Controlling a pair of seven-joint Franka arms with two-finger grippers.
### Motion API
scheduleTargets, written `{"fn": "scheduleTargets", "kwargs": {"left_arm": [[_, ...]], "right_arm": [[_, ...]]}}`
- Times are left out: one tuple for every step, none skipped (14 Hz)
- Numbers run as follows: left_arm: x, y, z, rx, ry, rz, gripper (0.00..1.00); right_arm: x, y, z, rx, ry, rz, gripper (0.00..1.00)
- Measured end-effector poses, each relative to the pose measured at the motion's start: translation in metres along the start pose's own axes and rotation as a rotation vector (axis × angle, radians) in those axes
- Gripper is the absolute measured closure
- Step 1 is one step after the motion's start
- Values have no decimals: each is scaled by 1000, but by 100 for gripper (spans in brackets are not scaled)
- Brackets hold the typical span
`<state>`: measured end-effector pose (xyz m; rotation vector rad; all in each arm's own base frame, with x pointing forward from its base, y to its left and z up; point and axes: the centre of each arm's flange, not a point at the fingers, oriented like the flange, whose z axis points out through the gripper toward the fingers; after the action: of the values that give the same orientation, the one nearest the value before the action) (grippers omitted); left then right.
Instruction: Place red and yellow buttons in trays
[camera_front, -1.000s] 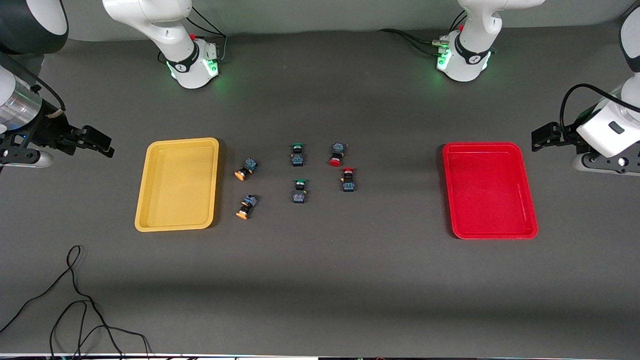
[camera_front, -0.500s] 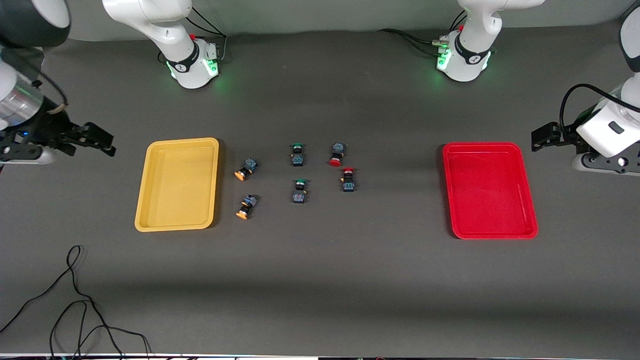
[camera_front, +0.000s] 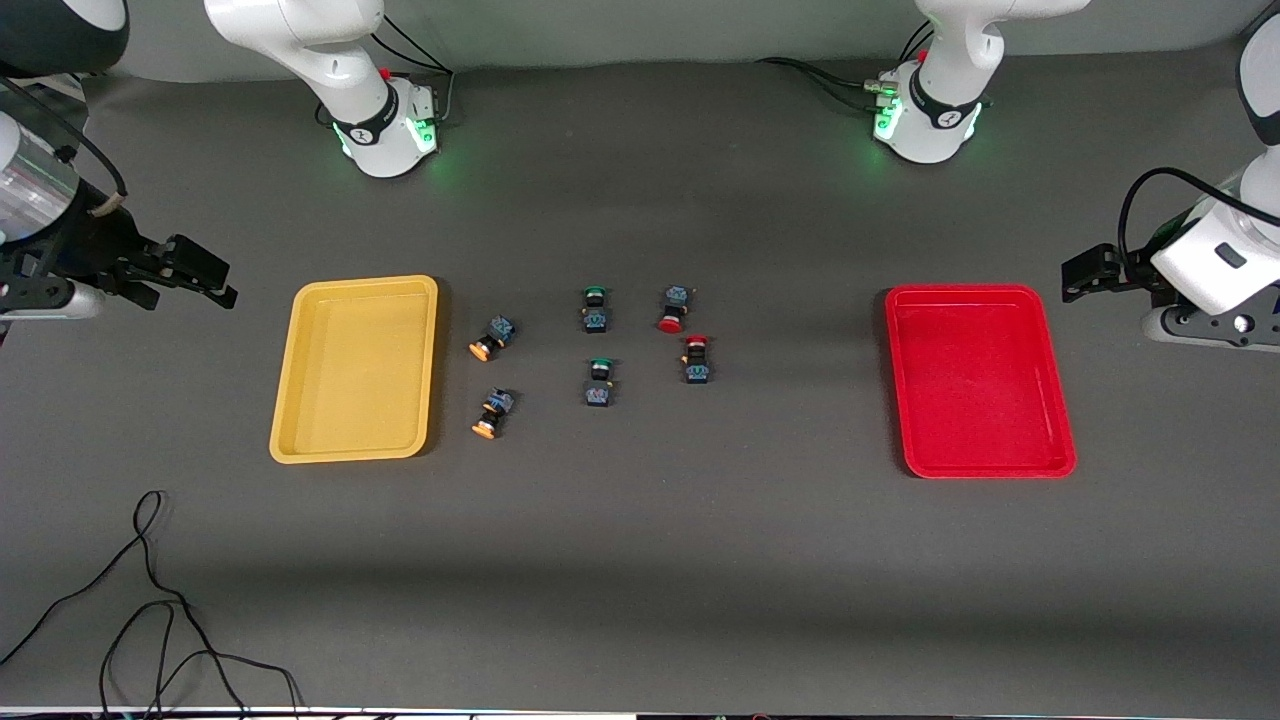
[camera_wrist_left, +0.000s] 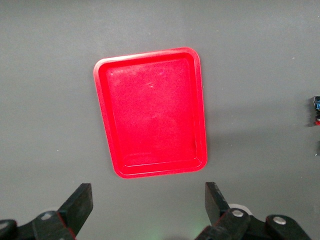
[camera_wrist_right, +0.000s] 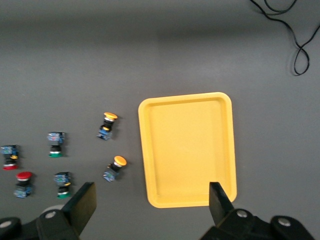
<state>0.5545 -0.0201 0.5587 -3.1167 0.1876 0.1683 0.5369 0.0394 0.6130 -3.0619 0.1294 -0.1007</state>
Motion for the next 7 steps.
{"fn": "scheduleTargets", "kwargs": {"left_arm": [[0, 0, 1, 0, -2, 0, 0], [0, 0, 2, 0, -4, 1, 0], [0, 1, 2, 0, -5, 1, 0], [0, 1, 2, 0, -4, 2, 0], [0, 1, 2, 0, -5, 3, 0], [0, 1, 2, 0, -5, 2, 0], [0, 1, 3, 0, -5, 2, 0]], "right_arm": [[-2, -5, -3, 2, 4, 24, 0], [-5, -13, -3, 2, 3, 38, 0], [-7, -22, -2, 2, -4, 40, 0], [-10, -29, 1, -2, -22, 41, 0], [-13, -33, 4, -6, -41, 44, 0], [-14, -38, 10, -8, -53, 51, 0], [-15, -46, 18, -13, -69, 82, 0]]}}
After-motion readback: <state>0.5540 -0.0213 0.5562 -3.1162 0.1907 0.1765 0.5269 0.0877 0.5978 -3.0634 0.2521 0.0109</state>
